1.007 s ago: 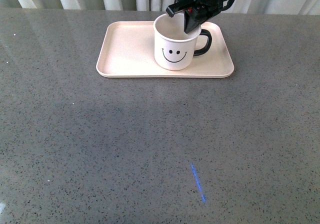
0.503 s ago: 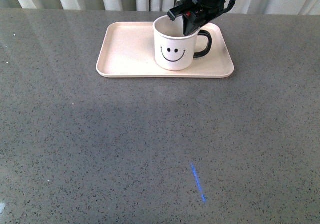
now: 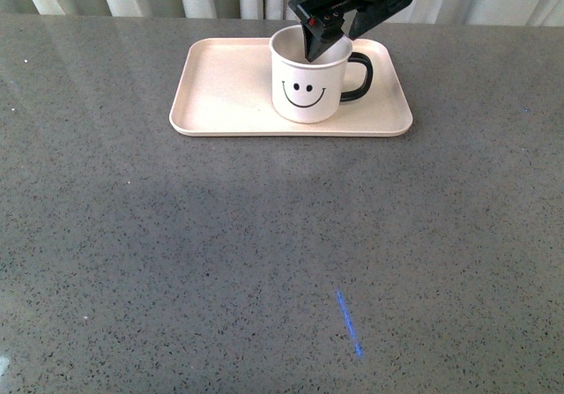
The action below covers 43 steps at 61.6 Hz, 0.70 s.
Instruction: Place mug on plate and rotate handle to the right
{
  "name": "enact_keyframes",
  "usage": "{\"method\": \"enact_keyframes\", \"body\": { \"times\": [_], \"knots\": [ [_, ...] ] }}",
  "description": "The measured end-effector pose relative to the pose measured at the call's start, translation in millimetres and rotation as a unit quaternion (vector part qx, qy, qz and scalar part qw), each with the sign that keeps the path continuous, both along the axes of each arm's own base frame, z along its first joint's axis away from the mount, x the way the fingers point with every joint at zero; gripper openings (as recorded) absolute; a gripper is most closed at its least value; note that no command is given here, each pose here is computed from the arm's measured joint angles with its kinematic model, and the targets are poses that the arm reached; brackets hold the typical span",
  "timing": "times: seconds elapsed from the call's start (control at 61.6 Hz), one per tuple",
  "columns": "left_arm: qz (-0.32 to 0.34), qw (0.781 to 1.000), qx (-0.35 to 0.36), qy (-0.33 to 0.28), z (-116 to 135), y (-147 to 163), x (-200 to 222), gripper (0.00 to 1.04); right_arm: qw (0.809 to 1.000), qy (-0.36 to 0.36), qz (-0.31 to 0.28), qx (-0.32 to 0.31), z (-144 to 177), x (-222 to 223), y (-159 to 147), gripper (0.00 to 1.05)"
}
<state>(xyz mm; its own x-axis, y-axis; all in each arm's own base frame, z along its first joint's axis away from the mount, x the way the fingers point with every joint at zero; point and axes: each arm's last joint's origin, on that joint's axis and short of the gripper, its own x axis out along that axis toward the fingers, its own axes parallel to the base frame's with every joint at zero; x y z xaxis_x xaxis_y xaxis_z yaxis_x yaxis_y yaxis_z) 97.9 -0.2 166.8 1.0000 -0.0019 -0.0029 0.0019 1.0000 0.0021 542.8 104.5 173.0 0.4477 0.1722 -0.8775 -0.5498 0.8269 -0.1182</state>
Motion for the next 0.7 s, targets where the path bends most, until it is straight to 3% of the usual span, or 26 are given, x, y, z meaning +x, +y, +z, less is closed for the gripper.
{"method": "enact_keyframes", "body": {
  "times": [0.227,0.357,0.471,0.698],
  "knots": [
    [0.0,1.0,0.0,0.0,0.0,0.0,0.0,0.96,1.0,-0.008,0.006,0.017,4.1,-1.2,-5.1,0.81],
    [0.0,1.0,0.0,0.0,0.0,0.0,0.0,0.96,0.998,-0.047,0.016,0.043,35.1,-10.5,-12.4,0.83],
    [0.0,1.0,0.0,0.0,0.0,0.0,0.0,0.96,0.993,-0.09,0.038,0.066,63.3,-25.6,-15.6,0.97],
    [0.0,1.0,0.0,0.0,0.0,0.0,0.0,0.96,0.98,-0.173,0.068,0.077,93.5,-60.1,-20.9,0.96]
  ]
}}
